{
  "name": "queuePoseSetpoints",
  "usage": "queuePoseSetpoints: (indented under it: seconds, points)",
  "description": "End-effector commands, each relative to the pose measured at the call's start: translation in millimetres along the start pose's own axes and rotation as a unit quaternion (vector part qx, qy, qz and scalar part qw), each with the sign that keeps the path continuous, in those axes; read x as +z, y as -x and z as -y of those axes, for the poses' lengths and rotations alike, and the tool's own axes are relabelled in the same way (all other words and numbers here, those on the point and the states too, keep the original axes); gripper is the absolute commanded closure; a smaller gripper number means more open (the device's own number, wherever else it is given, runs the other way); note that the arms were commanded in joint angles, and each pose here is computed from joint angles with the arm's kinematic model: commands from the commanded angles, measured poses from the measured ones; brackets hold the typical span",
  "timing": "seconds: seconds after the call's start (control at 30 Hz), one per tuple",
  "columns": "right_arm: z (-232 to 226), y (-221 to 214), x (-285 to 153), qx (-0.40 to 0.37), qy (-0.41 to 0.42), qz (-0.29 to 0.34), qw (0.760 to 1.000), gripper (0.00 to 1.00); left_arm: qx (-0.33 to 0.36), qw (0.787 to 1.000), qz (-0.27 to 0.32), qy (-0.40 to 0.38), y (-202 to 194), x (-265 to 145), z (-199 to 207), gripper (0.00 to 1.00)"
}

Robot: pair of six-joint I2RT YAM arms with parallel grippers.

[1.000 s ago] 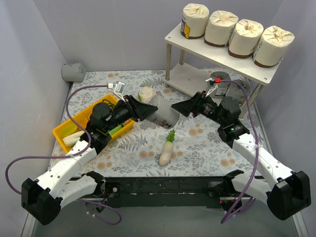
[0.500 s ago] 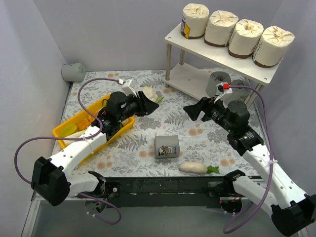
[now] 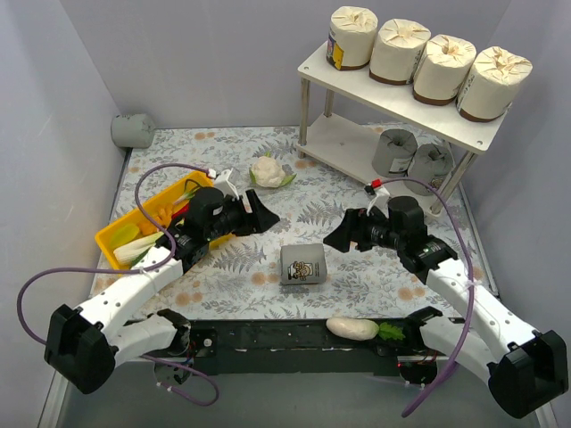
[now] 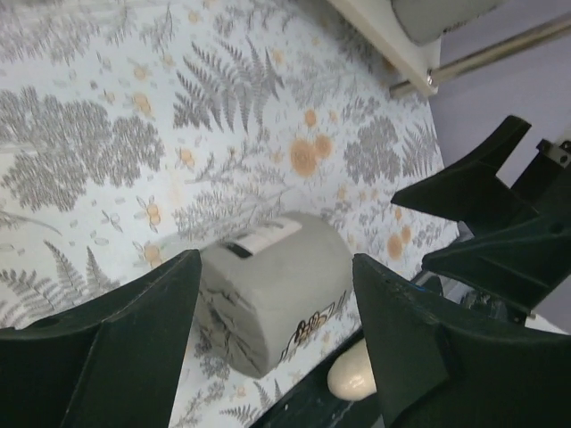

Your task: Place and organize the paper towels onto the shelf

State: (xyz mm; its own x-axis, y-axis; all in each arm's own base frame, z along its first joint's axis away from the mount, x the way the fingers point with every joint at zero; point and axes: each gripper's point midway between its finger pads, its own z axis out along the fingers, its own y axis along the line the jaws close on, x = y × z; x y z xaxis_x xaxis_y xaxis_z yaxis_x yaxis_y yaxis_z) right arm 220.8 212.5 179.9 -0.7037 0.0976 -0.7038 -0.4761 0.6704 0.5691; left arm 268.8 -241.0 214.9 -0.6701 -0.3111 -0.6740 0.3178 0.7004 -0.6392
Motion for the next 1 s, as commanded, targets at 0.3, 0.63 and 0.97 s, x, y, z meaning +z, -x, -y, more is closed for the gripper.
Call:
queuePoseSetpoints:
  seconds: [0.3, 0.63, 0.97]
  points:
    - [-10.9, -38.7, 16.9, 0.055, 0.106, -0.007, 0.993, 0.16, -0.072, 0.99, -0.095, -0.071, -69.4, 5.4, 2.2, 0.37]
    - [-9.0, -60.3, 25.0, 0.098, 0.136, -0.017, 0.986, 0.21, -0.087, 0.987, -0.125, -0.053, -100.3, 16.4, -13.8, 0.4]
    - [-11.7, -63.6, 34.9, 0.101, 0.167, -0.025, 0.981, 0.31, -0.095, 0.985, -0.14, -0.04, -119.4, 21.3, -26.4, 0.46]
